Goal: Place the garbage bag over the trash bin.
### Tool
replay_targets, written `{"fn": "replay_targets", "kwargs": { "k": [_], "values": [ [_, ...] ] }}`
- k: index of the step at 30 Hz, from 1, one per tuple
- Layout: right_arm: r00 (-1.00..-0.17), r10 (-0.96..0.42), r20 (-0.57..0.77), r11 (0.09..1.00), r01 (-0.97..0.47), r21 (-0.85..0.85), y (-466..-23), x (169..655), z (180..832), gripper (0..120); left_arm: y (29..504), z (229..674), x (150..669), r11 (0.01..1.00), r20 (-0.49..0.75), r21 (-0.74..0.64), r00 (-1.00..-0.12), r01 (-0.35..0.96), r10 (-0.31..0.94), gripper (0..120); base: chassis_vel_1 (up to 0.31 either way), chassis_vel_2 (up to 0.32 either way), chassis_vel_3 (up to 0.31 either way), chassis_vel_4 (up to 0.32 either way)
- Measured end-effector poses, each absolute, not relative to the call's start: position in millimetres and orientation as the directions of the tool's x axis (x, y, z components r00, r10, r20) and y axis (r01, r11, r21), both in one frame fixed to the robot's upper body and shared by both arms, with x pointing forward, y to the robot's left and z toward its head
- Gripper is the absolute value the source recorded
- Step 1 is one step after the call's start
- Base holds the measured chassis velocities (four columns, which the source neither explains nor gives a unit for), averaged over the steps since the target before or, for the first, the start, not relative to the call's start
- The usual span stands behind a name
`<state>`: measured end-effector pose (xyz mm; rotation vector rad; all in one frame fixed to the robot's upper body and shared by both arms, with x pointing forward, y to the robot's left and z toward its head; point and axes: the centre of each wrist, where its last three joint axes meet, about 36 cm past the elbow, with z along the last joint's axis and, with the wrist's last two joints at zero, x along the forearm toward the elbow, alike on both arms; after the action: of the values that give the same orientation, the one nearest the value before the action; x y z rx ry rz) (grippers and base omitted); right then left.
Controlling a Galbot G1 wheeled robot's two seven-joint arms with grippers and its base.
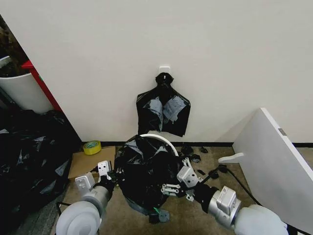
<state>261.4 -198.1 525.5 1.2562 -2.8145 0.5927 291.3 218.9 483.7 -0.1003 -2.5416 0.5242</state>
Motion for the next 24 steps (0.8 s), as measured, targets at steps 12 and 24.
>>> {"fn": "replay_targets", "kwargs": {
  "k": [12,24],
  "values": [
    [-0.612,-0.789,0.047,0.423,-0.598,-0.681,-194,276,527,100,212,481,287,0.97,0.506,-0.241,-0.854,-0.007,0.12,1,0.0,0.0,0.0,0.0],
    [-0.551,-0.818,0.165,0.157,-0.49,-0.858,-184,300,511,100,207,486,280,0.981,0.481,-0.19,-0.867,0.038,0.127,1,0.0,0.0,0.0,0.0]
  ]
}}
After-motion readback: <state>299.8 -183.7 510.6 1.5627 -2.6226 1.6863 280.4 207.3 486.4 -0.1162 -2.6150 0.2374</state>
